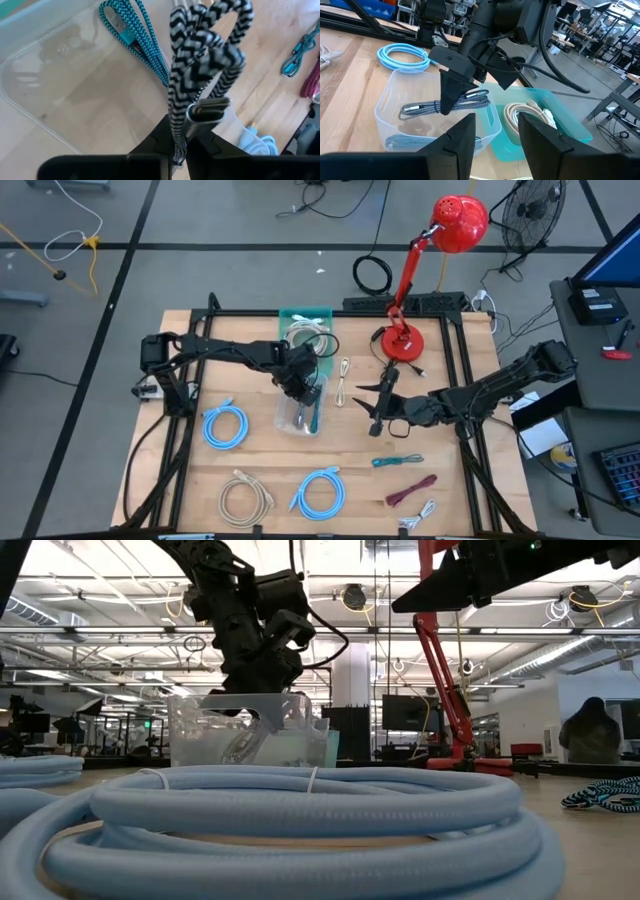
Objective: Pick & Place USB Port
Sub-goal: Put the white black tied USB cable into the transparent bin
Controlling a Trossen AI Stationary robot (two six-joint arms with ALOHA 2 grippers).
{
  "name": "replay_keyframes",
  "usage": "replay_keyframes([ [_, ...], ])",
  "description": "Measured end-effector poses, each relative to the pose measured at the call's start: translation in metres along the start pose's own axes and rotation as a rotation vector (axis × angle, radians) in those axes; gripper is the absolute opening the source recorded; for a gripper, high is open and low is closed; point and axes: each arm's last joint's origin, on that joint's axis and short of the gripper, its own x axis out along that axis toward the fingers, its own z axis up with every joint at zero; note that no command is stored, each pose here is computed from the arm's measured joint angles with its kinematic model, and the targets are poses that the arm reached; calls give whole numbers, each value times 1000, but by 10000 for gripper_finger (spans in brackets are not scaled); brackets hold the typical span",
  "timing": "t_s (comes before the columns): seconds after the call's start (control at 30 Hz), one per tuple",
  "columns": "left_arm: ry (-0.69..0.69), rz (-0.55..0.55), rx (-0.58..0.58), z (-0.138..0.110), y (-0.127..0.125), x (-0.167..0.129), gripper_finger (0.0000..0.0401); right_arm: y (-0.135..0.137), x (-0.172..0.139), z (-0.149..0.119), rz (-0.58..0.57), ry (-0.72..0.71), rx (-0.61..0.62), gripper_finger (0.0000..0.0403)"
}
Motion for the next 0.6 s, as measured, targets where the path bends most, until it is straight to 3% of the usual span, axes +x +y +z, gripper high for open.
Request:
replay_keyframes([
  [0.6, 15, 4, 73, -5, -4, 3, 134, 0, 0, -1, -5, 7, -5, 139],
])
